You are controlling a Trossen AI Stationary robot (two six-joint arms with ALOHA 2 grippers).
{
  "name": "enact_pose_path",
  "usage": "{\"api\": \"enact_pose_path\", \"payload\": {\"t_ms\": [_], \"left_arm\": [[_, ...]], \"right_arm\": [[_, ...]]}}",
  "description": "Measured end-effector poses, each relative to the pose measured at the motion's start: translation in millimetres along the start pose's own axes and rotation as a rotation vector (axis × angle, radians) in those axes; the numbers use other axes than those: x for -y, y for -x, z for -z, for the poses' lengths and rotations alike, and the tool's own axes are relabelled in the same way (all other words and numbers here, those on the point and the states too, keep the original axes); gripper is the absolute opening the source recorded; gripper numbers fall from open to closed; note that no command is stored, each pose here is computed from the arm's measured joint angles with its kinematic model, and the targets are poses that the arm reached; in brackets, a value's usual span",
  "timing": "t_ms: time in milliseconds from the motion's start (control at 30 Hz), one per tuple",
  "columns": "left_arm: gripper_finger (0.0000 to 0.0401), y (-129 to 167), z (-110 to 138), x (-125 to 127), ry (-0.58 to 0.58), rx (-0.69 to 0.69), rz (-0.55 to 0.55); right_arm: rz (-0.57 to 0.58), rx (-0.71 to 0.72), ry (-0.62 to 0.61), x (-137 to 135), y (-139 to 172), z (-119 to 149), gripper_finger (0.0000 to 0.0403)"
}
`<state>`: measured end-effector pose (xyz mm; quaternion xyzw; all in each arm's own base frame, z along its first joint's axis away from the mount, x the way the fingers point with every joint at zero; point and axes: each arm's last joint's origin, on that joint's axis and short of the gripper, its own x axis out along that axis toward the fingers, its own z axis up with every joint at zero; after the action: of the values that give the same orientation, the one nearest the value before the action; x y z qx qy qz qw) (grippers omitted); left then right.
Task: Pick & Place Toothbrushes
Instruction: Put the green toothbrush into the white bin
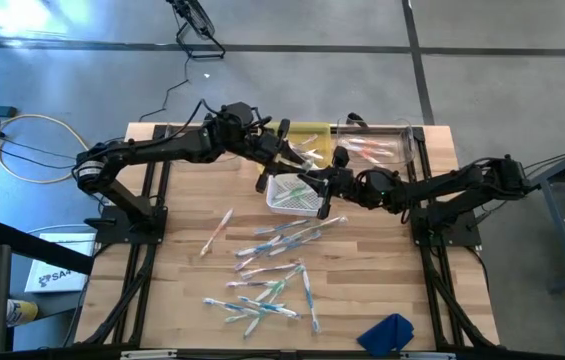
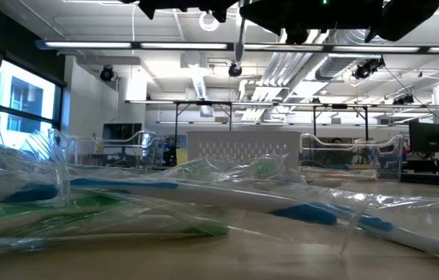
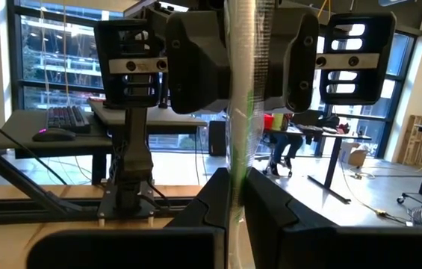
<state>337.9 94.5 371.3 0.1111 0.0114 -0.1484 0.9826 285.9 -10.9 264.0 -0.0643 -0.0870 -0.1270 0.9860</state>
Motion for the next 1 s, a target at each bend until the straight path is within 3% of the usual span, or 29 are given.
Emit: {"api": "enact_pose_path", "payload": {"t_ms": [300, 700, 1000], "left_arm": [[0.0076, 0.0, 0.1, -0.1, -0.005, -0.001, -0.003], [0.0195, 0.1, 0.2, -0.8, -0.028, -0.006, -0.024], [0.02, 0.5, 7.8, 1.5, 0.022, -0.075, -0.002]], "right_arm": [[-0.001, -0.003, 0.001, -0.1, 0.0, 0.3, 0.0015], [-0.005, -0.009, 0.003, -0.3, 0.0, 0.9, 0.0015], [-0.004, -0.01, 0.006, -0.3, 0.0, 1.0, 0.0015]]}}
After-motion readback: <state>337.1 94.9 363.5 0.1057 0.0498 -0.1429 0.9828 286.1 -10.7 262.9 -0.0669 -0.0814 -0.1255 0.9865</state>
